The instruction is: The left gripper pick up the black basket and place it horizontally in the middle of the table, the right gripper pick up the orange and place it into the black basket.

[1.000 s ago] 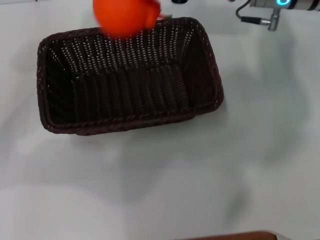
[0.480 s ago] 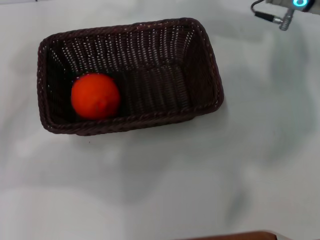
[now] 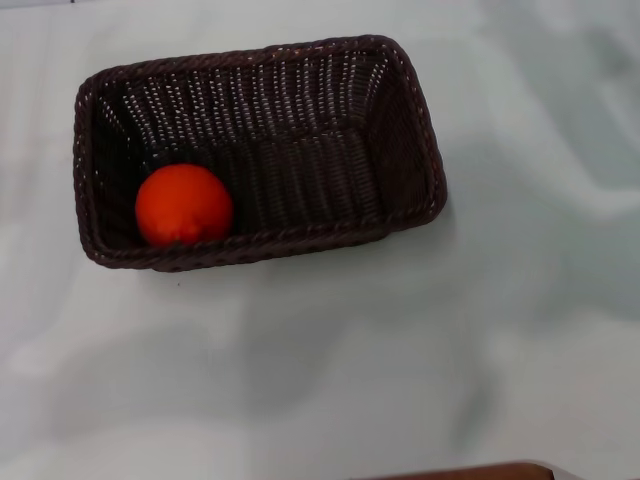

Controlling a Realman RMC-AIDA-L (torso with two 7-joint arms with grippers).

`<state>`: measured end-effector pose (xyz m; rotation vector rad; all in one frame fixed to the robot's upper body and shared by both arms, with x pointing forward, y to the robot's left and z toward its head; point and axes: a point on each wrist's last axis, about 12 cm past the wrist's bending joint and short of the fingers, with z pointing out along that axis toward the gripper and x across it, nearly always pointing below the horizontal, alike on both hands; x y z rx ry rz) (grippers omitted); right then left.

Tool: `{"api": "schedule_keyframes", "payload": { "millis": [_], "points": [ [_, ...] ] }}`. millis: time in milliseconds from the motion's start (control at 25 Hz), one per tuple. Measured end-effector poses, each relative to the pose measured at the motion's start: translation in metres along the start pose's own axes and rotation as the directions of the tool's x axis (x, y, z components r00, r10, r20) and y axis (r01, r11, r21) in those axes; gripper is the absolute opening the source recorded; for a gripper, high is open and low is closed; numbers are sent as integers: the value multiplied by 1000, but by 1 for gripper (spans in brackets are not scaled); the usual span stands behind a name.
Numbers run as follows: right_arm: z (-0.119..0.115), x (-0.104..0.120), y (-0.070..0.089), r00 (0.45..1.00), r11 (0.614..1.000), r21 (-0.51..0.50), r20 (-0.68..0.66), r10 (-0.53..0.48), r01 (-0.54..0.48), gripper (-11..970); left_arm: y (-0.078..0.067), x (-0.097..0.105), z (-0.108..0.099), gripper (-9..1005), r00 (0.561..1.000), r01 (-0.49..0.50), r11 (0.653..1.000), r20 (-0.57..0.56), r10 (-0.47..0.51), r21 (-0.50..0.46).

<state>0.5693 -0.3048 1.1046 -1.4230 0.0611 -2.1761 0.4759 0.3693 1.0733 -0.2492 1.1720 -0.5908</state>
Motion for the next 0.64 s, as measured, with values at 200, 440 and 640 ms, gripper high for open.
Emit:
{"api": "schedule_keyframes", "payload": {
  "millis": [200, 440, 640],
  "points": [
    [-37, 10, 25, 994, 973, -232, -106, -31, 6, 928, 5, 1, -12, 892, 992, -86, 990, 81, 95, -108],
    [-52, 13, 33, 991, 953, -305, -128, -40, -1, 929, 9, 0, -12, 892, 991, -80, 985, 96, 95, -152],
    [-49, 13, 33, 991, 952, -306, -132, -37, -6, 929, 10, 2, -10, 892, 991, -67, 984, 104, 85, -166]
  ]
}}
